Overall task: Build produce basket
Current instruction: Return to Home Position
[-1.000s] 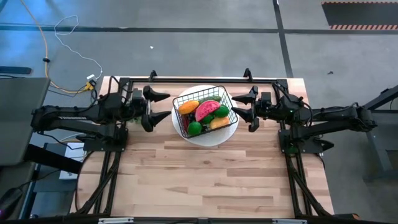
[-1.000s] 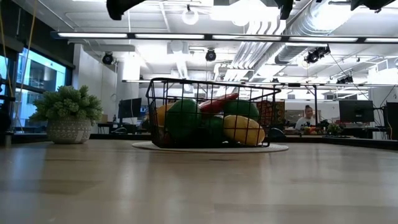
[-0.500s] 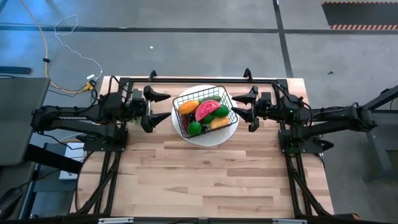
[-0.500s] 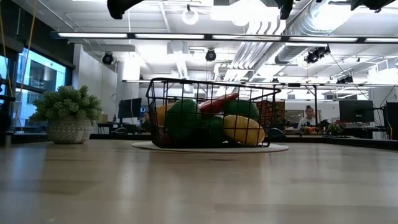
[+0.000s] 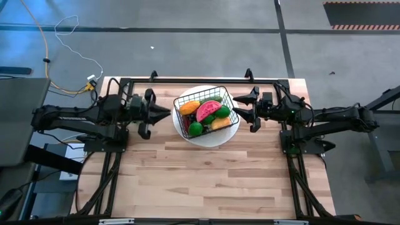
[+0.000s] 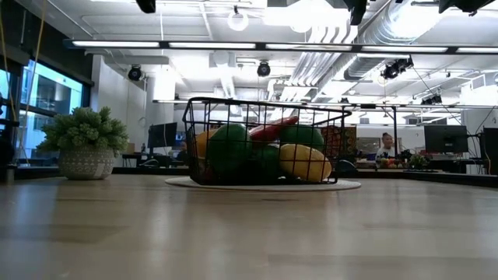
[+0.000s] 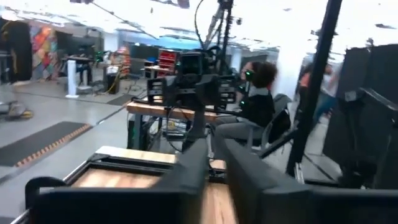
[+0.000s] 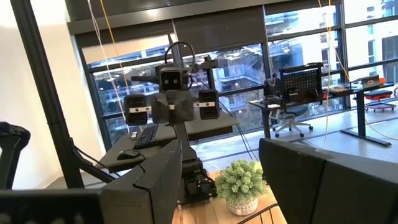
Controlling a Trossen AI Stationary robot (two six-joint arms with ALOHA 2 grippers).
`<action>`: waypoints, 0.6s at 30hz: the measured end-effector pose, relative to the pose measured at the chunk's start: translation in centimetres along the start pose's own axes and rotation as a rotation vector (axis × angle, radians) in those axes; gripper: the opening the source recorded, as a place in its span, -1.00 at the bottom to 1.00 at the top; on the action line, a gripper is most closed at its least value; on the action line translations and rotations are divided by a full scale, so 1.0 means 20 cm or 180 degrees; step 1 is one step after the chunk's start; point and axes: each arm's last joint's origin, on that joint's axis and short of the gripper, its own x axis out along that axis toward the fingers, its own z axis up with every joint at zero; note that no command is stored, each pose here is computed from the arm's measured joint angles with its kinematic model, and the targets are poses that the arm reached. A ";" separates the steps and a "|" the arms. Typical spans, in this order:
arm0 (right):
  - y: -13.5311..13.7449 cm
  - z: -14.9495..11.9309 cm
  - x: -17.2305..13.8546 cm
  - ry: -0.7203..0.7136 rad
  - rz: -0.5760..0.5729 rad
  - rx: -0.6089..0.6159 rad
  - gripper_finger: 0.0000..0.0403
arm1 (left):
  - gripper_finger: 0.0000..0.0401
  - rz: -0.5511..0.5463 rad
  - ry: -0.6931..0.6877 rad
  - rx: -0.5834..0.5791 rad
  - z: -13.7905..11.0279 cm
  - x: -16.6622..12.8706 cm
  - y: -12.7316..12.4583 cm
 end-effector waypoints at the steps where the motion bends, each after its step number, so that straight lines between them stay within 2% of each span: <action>1: 0.00 0.00 0.00 0.0000 0.0000 0.0000 -0.02 | -0.85 -0.0046 0.0012 0.0029 0.00 -0.01 0.00; 2: 0.00 0.00 0.00 -0.0001 0.0000 0.0000 -0.02 | -0.91 -0.0089 0.0023 0.0033 0.00 -0.01 0.00; 8: 0.00 0.00 0.00 0.0000 0.0000 0.0001 -0.02 | -0.98 -0.0151 0.0118 0.0118 0.00 -0.08 -0.01; 15: 0.00 0.00 0.00 -0.0006 -0.0080 0.0007 -0.02 | -1.00 -0.0184 0.0040 0.0101 -0.15 -0.23 0.01; 18: 0.00 -0.01 0.00 0.0025 -0.0090 0.0007 -0.02 | -1.00 -0.0225 -0.0125 0.0059 -0.20 -0.31 0.01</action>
